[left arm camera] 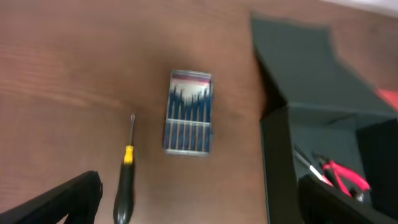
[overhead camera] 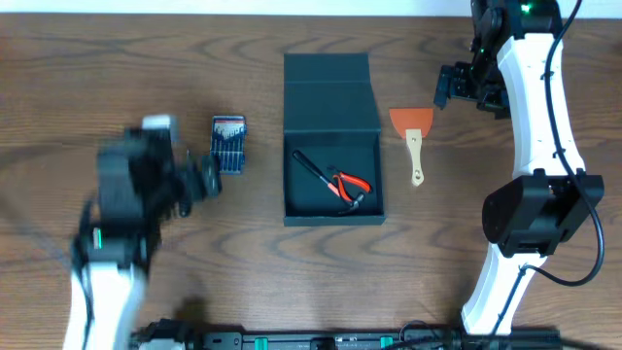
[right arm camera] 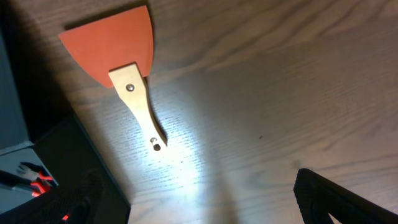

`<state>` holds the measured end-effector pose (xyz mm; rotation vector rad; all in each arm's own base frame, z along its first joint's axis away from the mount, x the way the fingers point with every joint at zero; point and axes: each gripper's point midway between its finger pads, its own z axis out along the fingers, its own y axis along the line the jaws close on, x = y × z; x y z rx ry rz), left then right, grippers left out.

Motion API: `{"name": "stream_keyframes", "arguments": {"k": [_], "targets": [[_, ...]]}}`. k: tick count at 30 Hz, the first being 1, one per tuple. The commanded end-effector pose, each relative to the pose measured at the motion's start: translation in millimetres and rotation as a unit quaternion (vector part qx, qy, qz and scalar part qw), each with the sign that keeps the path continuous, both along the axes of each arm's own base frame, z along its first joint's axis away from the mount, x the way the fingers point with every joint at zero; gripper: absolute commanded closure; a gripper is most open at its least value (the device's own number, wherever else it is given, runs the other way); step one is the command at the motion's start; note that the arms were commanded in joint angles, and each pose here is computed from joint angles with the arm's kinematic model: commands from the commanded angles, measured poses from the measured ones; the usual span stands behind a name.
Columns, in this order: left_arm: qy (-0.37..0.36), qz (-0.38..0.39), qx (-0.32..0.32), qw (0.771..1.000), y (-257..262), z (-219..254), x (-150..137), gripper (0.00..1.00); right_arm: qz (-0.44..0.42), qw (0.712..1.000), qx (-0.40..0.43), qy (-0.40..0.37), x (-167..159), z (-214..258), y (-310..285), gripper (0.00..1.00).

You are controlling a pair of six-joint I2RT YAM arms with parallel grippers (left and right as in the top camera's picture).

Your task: Pack container

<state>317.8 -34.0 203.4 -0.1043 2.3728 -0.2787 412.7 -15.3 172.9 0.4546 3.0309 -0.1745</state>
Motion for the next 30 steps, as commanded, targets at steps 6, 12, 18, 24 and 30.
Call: {"name": "stream_keyframes", "arguments": {"k": [6,12,18,24,30], "targets": [[0.05,-0.026,0.009,0.998,-13,9,77,0.01,0.005,1.0,0.0,-0.01,2,6,0,0.01],[0.1,-0.027,0.03,0.994,-15,-29,86,0.01,0.005,1.0,0.0,-0.01,2,6,0,0.01],[0.165,-0.03,0.1,0.981,-11,-72,79,0.01,0.005,1.0,0.0,-0.01,2,6,0,0.01],[0.199,-0.031,0.121,0.972,-11,-100,79,0.02,0.005,1.0,0.0,-0.01,2,6,0,0.01],[0.226,-0.028,0.133,0.965,-8,-125,81,0.01,0.005,1.0,0.0,-0.01,2,6,0,0.01]]}}
